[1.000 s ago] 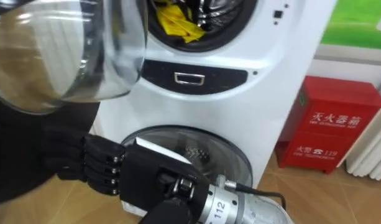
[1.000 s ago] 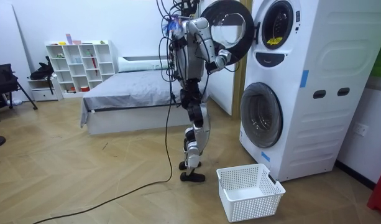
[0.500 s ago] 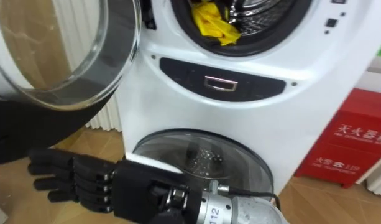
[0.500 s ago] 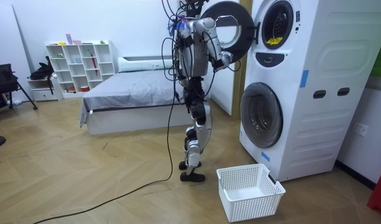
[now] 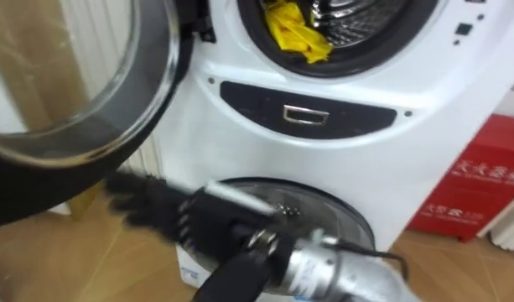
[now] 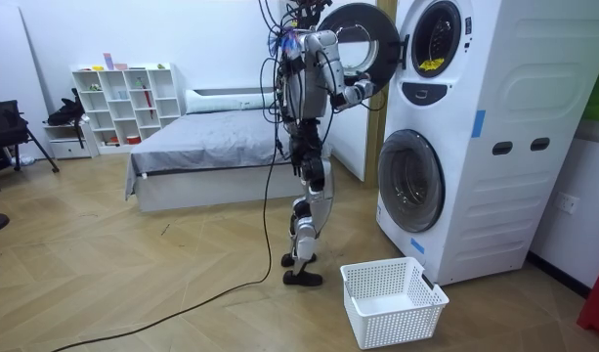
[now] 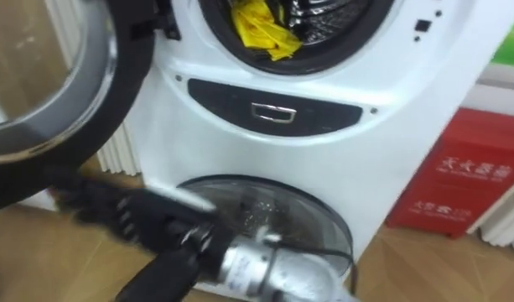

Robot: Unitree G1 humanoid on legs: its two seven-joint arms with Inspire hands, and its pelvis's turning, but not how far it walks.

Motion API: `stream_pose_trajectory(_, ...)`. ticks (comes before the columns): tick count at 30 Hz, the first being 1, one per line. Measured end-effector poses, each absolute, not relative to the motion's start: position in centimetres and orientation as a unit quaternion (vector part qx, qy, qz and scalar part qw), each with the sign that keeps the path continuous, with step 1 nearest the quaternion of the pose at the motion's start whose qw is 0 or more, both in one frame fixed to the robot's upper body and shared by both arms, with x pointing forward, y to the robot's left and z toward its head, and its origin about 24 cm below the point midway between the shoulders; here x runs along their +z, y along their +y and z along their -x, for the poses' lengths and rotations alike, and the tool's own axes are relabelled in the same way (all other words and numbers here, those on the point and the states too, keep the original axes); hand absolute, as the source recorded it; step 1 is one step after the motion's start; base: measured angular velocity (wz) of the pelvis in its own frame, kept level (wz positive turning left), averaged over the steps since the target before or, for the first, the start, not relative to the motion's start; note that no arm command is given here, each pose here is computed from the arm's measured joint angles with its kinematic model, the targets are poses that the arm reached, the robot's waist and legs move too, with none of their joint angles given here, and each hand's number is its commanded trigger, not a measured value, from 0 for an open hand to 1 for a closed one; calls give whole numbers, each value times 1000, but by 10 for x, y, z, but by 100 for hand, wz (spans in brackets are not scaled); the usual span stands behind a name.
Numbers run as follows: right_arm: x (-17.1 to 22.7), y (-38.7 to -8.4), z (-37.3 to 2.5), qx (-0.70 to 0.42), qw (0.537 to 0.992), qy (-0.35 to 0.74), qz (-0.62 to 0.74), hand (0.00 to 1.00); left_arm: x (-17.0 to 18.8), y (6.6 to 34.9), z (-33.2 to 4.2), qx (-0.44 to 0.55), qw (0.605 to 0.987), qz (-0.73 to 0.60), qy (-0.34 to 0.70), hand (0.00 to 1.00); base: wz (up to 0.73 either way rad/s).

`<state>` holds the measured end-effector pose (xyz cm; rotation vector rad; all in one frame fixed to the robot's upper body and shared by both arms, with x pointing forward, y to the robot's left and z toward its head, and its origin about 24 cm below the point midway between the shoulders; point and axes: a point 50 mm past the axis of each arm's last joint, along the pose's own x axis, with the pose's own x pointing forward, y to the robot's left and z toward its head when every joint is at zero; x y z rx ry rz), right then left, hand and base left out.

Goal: Pick clothes from washing machine

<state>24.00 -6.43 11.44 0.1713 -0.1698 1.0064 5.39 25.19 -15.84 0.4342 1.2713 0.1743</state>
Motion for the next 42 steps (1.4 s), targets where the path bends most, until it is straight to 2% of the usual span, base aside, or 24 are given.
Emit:
stream_pose_trajectory(5, 130, -96, -249, 390, 911, -119, -61, 0, -158, 253, -49, 113, 779, -204, 582, 0, -11)
stream_pose_trajectory(16, 154, -133, -258, 273, 945, -174, -47, 0, -157, 251, -50, 125, 786, -199, 572, 0, -3)
stream_pose_trajectory(31, 157, -135, -264, 216, 958, -187, 31, 0, -160, 248, -32, 129, 765, -192, 601, 0, 0)
stream_pose_trajectory(42, 126, -140, -283, 175, 978, -116, 11, 0, -163, 250, -16, 118, 732, -208, 638, 0, 3)
